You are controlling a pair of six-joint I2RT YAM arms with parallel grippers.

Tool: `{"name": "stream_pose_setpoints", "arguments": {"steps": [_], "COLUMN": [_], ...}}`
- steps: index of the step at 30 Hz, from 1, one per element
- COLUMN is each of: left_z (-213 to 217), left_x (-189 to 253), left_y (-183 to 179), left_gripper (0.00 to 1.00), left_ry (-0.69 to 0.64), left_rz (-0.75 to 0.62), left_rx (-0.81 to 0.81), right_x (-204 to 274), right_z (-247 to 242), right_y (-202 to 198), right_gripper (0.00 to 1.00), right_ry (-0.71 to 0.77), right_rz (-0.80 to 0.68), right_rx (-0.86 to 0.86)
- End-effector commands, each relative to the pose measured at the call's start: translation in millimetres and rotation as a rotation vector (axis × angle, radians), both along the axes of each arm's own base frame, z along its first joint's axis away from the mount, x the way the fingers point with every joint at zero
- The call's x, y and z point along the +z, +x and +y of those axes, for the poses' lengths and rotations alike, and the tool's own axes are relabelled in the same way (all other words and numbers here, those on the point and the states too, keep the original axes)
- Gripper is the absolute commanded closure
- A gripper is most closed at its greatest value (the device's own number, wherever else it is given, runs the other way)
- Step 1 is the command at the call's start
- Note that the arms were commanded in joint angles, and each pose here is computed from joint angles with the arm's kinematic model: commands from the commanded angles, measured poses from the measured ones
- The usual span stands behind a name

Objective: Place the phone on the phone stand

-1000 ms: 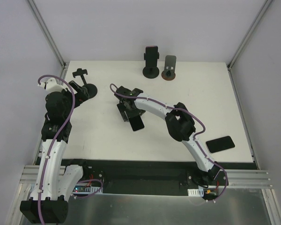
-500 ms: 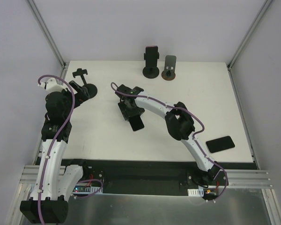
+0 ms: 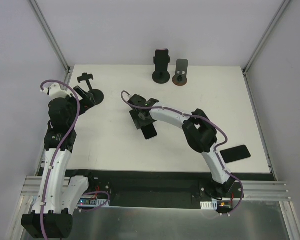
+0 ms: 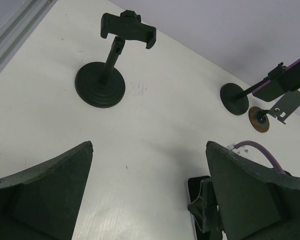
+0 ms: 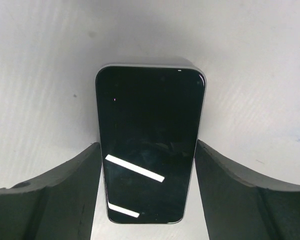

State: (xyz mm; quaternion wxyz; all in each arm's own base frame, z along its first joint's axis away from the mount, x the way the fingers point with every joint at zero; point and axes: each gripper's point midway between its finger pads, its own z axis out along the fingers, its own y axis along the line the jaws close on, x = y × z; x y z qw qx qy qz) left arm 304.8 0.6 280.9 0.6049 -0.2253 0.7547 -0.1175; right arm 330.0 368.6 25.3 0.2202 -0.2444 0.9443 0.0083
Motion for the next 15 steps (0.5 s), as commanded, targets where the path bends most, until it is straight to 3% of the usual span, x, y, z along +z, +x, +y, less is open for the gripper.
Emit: {"name": "stream_pose_setpoints", "arguments": {"steps": [1,6,15], "left_z": [-0.6,-2.2,-5.1], "left_x": [10.3,13.5,14.8], "left_y": [0.0,-1.9,-3.0], "left_gripper": [0.06,0.06,0.06], "left_ry": [-0.008,-0.015,-0.03], "left_rz": [-0.049,-0.06,-0.066], "left_rx": [-0.005,-0.012,-0.023], "right_x": [59.9,118.5,201.6], "right_z": [-3.3,-14.6,-100.5], "right_y": [23.9,34.6,82.4], "right_gripper": [0.99,0.99,0.99], "right_ry": [0.12,0.274,0.338], "right_rz": [-0.231,-0.44,-0.786], "right_rx": [-0.033,-0.102,-0.357]}}
